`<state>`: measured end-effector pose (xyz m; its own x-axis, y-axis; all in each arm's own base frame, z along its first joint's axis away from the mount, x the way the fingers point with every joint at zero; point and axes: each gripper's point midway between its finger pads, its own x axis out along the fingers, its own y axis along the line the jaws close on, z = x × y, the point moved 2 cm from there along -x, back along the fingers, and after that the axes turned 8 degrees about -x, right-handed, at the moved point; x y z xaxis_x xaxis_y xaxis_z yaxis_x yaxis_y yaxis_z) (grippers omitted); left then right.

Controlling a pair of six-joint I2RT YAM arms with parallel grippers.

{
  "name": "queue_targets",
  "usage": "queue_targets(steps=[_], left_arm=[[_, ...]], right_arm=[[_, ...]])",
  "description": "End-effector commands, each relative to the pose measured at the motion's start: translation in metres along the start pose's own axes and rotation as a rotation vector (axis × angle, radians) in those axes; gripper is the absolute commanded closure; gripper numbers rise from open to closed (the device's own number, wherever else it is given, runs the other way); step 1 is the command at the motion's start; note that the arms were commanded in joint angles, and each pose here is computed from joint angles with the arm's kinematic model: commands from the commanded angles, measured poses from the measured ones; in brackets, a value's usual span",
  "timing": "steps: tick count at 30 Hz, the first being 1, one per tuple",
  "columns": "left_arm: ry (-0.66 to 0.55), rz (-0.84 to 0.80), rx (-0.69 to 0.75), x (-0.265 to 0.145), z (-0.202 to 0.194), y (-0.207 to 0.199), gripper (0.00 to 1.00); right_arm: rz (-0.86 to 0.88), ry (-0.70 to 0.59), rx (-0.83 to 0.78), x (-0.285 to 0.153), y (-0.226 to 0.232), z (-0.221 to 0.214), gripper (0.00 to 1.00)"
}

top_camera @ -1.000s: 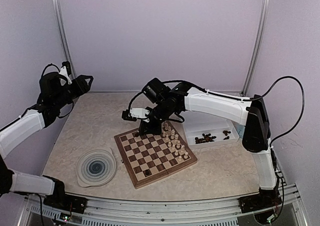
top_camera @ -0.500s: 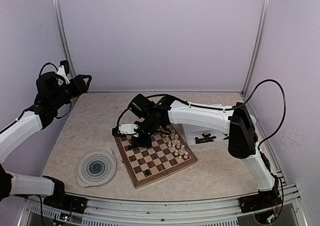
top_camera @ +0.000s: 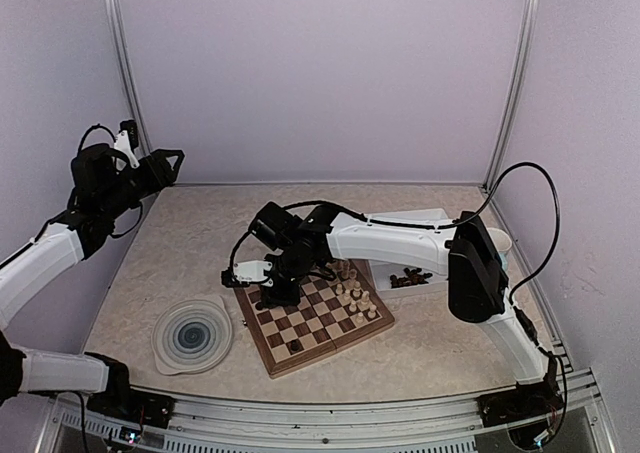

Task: Set up the chess pieces on the board
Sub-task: Place the king on e8.

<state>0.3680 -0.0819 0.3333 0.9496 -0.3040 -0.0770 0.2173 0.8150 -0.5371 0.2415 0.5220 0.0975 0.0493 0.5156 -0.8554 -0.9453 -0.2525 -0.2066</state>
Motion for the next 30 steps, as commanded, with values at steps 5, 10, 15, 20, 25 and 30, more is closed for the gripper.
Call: queue_targets(steps=[5,10,15,20,25,30], left_arm=[[-0.01,-0.019,0.012,-0.007,0.003,-0.005,0.34],[-0.006,-0.026,0.01,-0.006,0.003,-0.005,0.34],[-0.003,-0.027,0.009,-0.006,0.002,-0.005,0.34],[-0.003,-0.028,0.009,-0.006,0.002,-0.006,0.34],[0.0,-0.034,0.009,-0.006,0.002,-0.006,0.34],[-0.001,-0.034,0.011,-0.006,0.002,-0.007,0.34]], right_arm=[[-0.01,0.009,-0.02,0.009,0.001,0.004,0.94],[-0.017,0.012,-0.028,0.005,0.002,0.004,0.9],[-0.02,0.017,-0.031,0.008,0.001,0.004,0.88],[-0.016,0.018,-0.028,0.014,0.0,0.003,0.87],[-0.023,0.023,-0.028,0.015,-0.001,0.002,0.81],[-0.031,0.019,-0.027,0.016,-0.002,0.004,0.7]])
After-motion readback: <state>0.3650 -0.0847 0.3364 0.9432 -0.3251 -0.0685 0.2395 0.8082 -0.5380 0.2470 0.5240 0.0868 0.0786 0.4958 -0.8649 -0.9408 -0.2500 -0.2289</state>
